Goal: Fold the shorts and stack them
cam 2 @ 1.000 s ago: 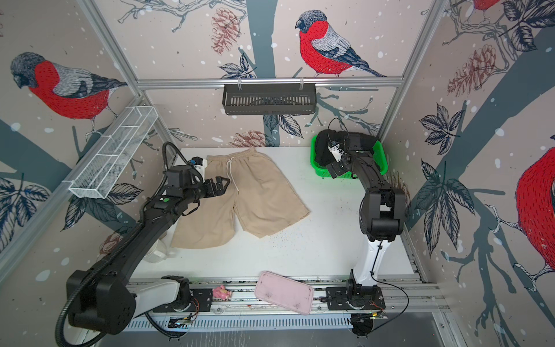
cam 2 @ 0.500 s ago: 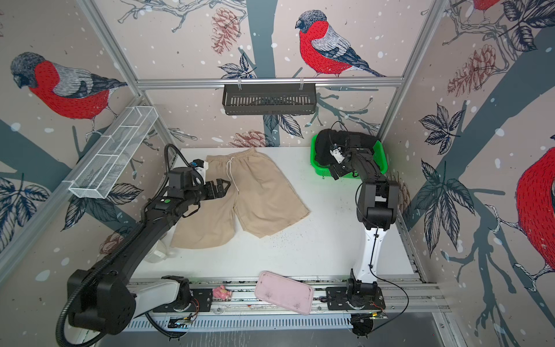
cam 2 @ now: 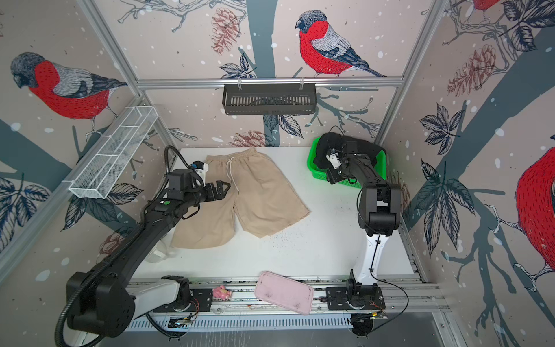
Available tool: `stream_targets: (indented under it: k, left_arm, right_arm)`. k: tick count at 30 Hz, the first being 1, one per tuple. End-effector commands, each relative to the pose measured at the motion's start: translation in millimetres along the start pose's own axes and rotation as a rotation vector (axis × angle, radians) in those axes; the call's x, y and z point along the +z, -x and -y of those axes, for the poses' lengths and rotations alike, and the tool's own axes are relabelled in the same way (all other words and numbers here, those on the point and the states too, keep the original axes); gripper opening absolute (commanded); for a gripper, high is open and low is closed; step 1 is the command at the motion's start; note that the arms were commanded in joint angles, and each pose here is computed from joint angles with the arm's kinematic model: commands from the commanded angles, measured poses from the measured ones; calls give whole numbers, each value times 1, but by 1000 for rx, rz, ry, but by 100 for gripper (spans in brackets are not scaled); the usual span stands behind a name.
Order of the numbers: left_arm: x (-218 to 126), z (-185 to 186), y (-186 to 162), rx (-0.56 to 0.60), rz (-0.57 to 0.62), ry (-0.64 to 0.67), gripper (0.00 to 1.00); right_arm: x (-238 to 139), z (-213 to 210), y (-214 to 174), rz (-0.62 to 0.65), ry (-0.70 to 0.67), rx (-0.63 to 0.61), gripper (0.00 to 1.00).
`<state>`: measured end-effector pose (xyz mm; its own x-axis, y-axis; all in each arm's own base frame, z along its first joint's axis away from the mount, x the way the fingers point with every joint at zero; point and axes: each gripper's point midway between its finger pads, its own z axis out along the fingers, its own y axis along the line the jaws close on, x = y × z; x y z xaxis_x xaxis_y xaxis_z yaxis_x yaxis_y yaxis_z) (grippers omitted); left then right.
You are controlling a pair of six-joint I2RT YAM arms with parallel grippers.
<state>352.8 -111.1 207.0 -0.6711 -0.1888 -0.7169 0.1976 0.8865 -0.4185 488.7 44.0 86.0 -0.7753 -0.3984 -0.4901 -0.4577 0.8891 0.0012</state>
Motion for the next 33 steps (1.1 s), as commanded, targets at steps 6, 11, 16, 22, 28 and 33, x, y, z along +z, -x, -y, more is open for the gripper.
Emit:
stream_targets:
  k: [6,11,16,22,28,33]
  left_arm:
    - [-3,7,-7,-33,6,-50,99]
    - [-2,14,-26,-86,1,-113,99]
    - [1,10,-55,-120,-38,-97,99]
    - [10,12,-90,-128,-103,-83,99]
    - [14,7,-116,-143,-156,-55,99]
    - [12,-3,-129,-140,-183,-3,99]
  right_arm:
    - [8,-34,16,67,-53,105,58]
    - [16,-29,34,92,-147,146,44]
    - [32,-6,44,62,-251,181,30]
    - [40,20,68,87,-335,168,26]
    - [53,58,86,103,-404,167,23]
    - [59,69,105,126,-407,154,34]
